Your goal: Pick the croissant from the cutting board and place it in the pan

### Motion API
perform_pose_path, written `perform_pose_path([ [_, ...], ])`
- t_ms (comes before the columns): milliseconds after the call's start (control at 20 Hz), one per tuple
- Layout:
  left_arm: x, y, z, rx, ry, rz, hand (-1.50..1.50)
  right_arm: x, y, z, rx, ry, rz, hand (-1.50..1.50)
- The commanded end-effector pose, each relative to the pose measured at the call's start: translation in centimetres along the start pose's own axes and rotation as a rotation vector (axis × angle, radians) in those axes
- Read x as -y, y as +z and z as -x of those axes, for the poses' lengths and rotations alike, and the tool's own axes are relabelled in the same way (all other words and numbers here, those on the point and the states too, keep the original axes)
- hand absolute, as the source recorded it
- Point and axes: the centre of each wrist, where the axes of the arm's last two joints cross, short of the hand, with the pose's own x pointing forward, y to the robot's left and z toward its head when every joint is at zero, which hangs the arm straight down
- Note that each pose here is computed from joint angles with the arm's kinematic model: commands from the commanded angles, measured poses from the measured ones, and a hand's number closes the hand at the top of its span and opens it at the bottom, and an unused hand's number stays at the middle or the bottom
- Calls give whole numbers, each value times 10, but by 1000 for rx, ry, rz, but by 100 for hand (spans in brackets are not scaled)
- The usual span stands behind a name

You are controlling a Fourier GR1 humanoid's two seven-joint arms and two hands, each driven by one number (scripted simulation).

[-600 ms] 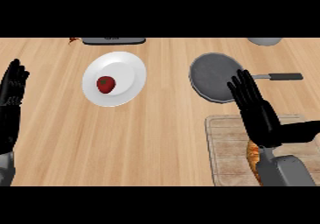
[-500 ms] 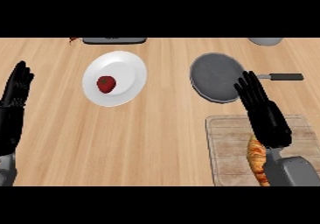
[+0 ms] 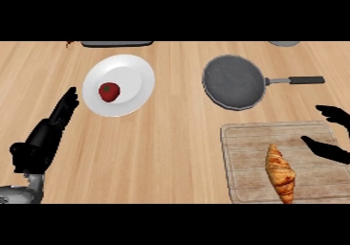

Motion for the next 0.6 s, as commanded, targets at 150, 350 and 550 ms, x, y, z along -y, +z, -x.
perform_pose_path([
  [150, 23, -2, -5, -91, 46, 109, 0, -20, 55, 12, -104, 221, 120, -150],
  [350, 23, -13, -9, -96, 43, 119, 0, -6, 54, 6, -206, 495, -35, -150],
  [550, 28, -20, -20, -83, 49, 119, 0, -5, 47, -43, -299, 651, -78, -150],
])
